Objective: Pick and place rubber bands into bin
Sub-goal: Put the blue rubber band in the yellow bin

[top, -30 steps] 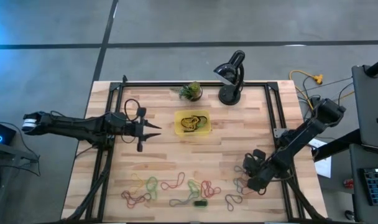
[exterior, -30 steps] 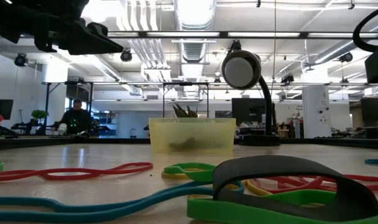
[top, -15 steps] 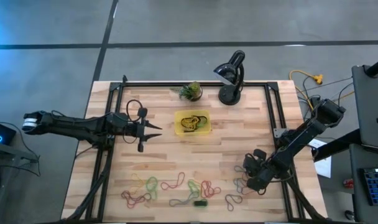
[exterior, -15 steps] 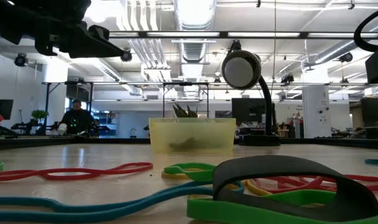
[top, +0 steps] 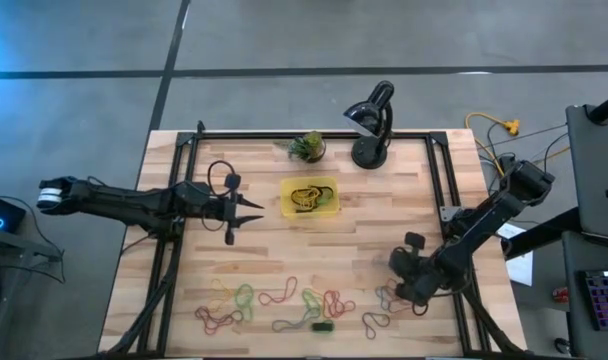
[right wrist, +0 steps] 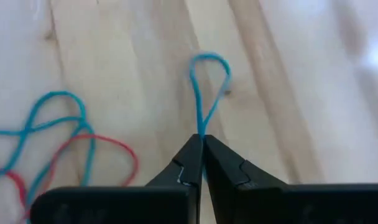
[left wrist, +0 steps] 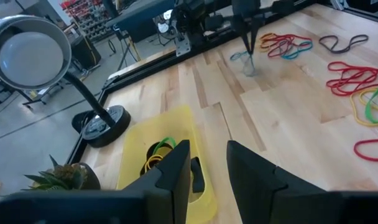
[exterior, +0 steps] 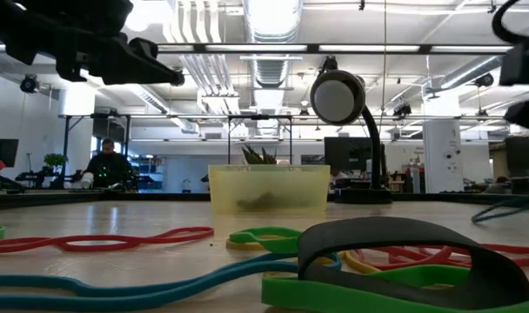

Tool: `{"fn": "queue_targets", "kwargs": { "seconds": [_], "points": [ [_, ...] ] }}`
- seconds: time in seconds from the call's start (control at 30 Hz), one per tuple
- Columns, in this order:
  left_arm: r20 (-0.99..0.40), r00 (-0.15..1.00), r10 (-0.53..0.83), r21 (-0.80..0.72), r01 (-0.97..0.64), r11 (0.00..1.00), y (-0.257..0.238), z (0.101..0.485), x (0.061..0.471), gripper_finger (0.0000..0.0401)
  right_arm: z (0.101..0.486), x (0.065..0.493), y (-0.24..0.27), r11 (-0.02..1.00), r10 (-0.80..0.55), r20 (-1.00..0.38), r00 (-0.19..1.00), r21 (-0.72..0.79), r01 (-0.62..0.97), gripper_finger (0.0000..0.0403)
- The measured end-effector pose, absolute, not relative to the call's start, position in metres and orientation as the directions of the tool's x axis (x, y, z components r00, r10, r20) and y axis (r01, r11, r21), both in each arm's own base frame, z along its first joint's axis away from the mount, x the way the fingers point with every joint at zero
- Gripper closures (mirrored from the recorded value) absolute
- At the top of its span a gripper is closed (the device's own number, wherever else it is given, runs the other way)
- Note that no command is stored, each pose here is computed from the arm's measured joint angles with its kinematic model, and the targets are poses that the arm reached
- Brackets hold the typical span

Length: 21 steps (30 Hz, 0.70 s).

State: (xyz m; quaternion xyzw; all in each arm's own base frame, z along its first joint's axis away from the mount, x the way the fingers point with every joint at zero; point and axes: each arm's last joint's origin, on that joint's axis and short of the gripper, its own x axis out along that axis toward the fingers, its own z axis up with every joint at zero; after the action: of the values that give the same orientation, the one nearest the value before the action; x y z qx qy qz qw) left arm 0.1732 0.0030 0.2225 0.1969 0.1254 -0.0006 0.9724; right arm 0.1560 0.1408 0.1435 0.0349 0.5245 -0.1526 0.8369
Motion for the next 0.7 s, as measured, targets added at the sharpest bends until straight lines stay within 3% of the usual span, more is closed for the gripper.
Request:
{"fn": "queue_targets", "kwargs": {
  "seconds": [0.43, 0.7],
  "points": [
    [-0.254, 0.966, 0.048, 0.381, 0.054, 0.923, 0.003, 0.219, 0.176, 0.0312, 0.2, 0.187, 0.157, 0.886, -0.427, -0.584, 0.69, -0.424, 0.189, 0.0395],
    [-0.274, 0.961, 0.047, 0.379, 0.063, 0.923, 0.003, 0.212, 0.175, 0.0312, 0.226, 0.205, 0.16, 0.845, -0.45, -0.489, 0.748, -0.504, 0.179, 0.0395]
  ]
}}
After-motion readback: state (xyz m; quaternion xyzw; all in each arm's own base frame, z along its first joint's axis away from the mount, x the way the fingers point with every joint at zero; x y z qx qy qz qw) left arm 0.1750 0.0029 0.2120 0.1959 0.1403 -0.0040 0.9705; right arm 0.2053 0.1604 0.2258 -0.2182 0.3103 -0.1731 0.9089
